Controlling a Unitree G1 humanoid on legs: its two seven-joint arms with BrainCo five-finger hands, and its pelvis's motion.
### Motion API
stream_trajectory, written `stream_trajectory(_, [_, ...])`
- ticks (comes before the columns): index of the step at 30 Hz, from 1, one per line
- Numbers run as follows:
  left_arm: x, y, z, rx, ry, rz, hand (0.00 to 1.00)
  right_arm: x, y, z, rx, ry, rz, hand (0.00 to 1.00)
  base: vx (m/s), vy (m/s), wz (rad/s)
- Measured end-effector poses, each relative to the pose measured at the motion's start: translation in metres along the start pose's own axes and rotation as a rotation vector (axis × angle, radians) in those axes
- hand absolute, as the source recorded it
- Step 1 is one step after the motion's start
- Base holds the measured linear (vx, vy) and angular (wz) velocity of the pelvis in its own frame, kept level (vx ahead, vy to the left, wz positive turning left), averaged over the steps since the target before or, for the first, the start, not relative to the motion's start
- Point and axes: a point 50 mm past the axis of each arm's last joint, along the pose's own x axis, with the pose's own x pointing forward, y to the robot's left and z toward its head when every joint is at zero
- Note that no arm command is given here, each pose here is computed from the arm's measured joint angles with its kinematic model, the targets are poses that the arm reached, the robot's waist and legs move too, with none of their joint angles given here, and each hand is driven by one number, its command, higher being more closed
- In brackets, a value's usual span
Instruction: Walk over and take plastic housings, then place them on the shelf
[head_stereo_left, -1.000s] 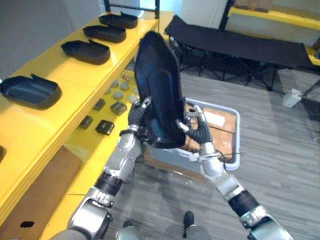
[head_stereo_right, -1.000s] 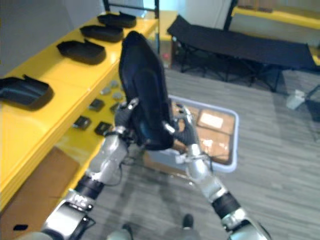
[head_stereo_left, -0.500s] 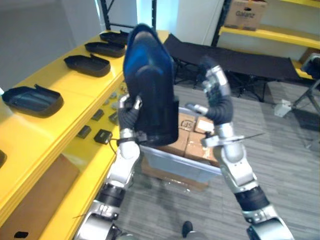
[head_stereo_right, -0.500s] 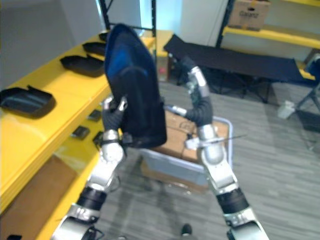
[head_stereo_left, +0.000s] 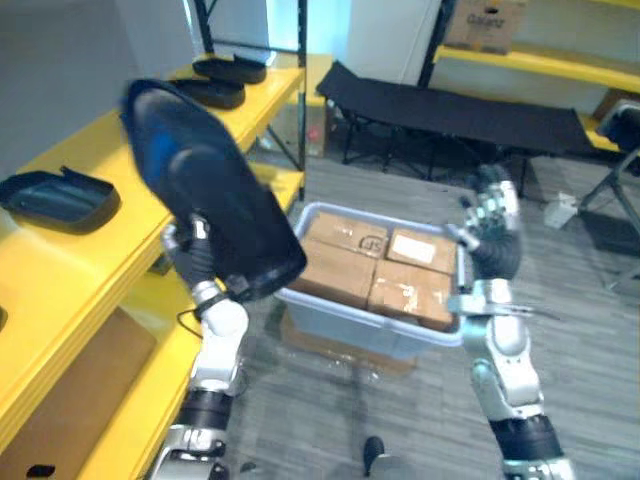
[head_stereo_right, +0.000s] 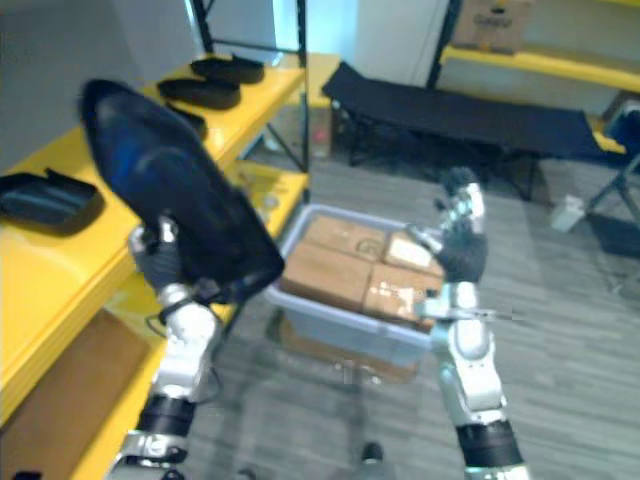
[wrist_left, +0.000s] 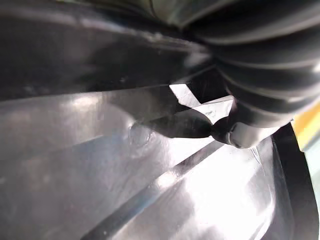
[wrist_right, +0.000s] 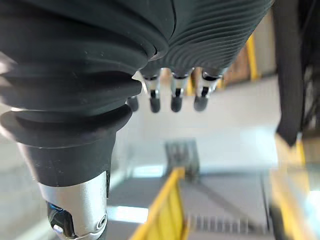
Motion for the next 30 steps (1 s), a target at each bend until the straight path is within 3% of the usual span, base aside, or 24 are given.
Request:
stream_trajectory(2, [0.005, 0.014, 0.017, -0.066, -0.086, 0.076, 1.00, -0.004, -0.023, -0.002, -0.021, 0.009, -0.125, 0.00, -0.09, -0.028, 0.04])
stream_trajectory(7, [-0.004, 0.036, 0.022, -0.090, -0.116, 0.131, 1.00, -0.024, -0.053, -0.016, -0.028, 0.077, -0.268, 0.00, 0.01, 0.005, 0.06])
stream_trajectory(13, [-0.020, 0.080, 0.029, -0.077, -0.137, 0.279, 1.00, -0.030, -0.049, -0.030, -0.043, 0.127, -0.207, 0.00, 0.05, 0.009, 0.41])
stream_trajectory(18, [-0.033, 0.157, 0.047, 0.117, -0.215, 0.473, 1.00, -0.021, -0.002, -0.052, -0.034, 0.188, -0.013, 0.00, 0.04, -0.014, 0.68])
stream_trajectory(24, [-0.050, 0.224, 0.065, 0.361, -0.248, 0.617, 1.00, -0.021, 0.045, -0.080, 0.013, 0.296, 0.098, 0.00, 0.08, -0.024, 0.79])
stream_trajectory(30, [-0.067, 0.247, 0.079, 0.421, -0.228, 0.634, 1.00, -0.032, 0.065, -0.094, 0.028, 0.369, 0.152, 0.00, 0.10, 0.005, 0.41])
